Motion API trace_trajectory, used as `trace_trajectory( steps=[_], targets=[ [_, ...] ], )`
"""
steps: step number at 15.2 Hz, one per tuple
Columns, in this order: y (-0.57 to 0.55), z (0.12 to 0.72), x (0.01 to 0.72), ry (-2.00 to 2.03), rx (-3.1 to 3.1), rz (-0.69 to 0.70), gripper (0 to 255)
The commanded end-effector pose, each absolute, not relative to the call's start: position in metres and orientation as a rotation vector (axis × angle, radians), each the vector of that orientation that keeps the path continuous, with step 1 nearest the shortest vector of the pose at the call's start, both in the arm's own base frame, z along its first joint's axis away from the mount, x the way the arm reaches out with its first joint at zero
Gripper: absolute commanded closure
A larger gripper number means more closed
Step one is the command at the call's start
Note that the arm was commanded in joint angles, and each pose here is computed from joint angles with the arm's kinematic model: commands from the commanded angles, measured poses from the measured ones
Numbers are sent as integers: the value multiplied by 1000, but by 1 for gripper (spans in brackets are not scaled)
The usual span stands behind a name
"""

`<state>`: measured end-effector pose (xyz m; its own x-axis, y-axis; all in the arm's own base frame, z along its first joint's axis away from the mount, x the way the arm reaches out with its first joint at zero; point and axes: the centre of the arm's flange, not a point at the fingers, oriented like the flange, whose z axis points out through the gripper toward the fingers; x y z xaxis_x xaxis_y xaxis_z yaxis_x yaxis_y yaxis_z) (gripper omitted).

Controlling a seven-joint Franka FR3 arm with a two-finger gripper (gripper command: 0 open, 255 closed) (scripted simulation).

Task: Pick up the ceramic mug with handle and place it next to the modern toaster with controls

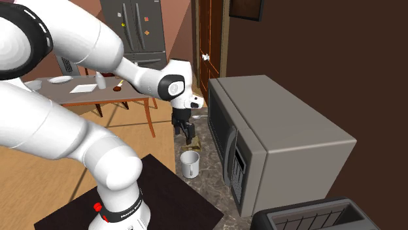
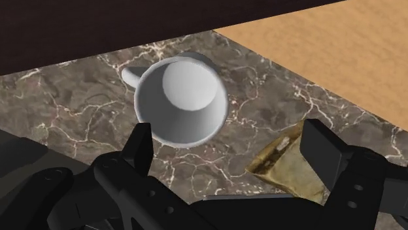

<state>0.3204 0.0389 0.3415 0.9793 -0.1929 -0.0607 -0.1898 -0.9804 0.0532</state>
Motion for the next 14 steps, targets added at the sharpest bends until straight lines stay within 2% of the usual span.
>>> trace_trajectory(
  steps=[1, 4, 14],
  targets=[
    [40, 318, 324, -306, 3070, -87, 0],
    [44, 278, 329, -318, 3055, -77, 0],
    [42, 233, 327, -320, 3054, -76, 0]
  ],
)
